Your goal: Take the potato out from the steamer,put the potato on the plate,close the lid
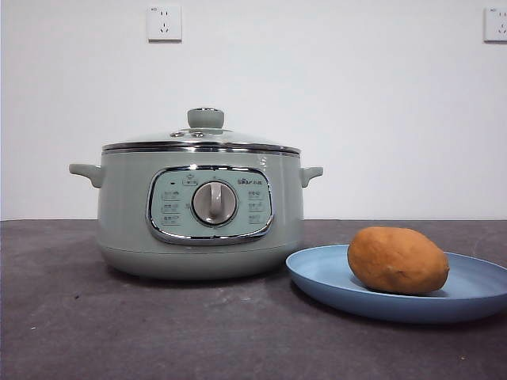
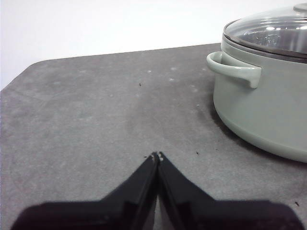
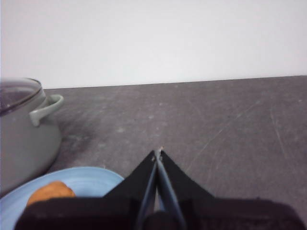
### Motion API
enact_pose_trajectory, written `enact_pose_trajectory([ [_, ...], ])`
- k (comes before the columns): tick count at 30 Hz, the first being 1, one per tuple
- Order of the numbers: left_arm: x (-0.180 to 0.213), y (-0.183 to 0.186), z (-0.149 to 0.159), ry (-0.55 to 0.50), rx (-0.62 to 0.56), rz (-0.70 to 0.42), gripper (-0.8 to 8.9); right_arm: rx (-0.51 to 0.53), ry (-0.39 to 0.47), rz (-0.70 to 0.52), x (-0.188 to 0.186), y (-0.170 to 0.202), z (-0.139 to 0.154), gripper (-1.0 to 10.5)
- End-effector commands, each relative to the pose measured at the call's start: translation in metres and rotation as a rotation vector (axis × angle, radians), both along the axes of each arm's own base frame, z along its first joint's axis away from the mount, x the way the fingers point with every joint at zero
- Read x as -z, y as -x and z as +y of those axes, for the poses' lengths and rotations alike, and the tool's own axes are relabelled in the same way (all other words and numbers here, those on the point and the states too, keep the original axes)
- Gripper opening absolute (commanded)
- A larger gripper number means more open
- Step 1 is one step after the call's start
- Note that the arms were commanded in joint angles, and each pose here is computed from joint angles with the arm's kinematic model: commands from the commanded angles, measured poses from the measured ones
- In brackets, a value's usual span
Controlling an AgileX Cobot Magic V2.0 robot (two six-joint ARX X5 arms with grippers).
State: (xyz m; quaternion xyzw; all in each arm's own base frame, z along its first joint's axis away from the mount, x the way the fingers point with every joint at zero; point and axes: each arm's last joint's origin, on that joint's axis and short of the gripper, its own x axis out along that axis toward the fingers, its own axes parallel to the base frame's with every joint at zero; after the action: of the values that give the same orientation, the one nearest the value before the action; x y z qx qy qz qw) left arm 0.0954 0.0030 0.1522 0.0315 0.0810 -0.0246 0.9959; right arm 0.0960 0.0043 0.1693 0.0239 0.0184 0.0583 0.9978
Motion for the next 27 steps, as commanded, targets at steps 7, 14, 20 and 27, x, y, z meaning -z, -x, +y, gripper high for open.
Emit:
enact_pose_trajectory([
  [7, 0.005, -0.001, 0.000, 0.006, -0.006, 0.011, -0.03, 0.007, -0.014, 0.114, 0.018, 0.000, 0.000, 0.0],
  [14, 0.005, -0.001, 0.000, 0.006, -0.006, 0.011, -0.04, 0.015, -0.087, 0.144, 0.020, 0.000, 0.000, 0.0],
  [20, 0.005, -0.001, 0.000, 0.006, -0.006, 0.011, -0.03, 0.014, -0.087, 0.144, 0.020, 0.000, 0.000, 0.0],
  [27, 0.005, -0.001, 0.000, 0.006, -0.006, 0.011, -0.03, 0.014, -0.087, 0.143, 0.020, 0.000, 0.000, 0.0],
])
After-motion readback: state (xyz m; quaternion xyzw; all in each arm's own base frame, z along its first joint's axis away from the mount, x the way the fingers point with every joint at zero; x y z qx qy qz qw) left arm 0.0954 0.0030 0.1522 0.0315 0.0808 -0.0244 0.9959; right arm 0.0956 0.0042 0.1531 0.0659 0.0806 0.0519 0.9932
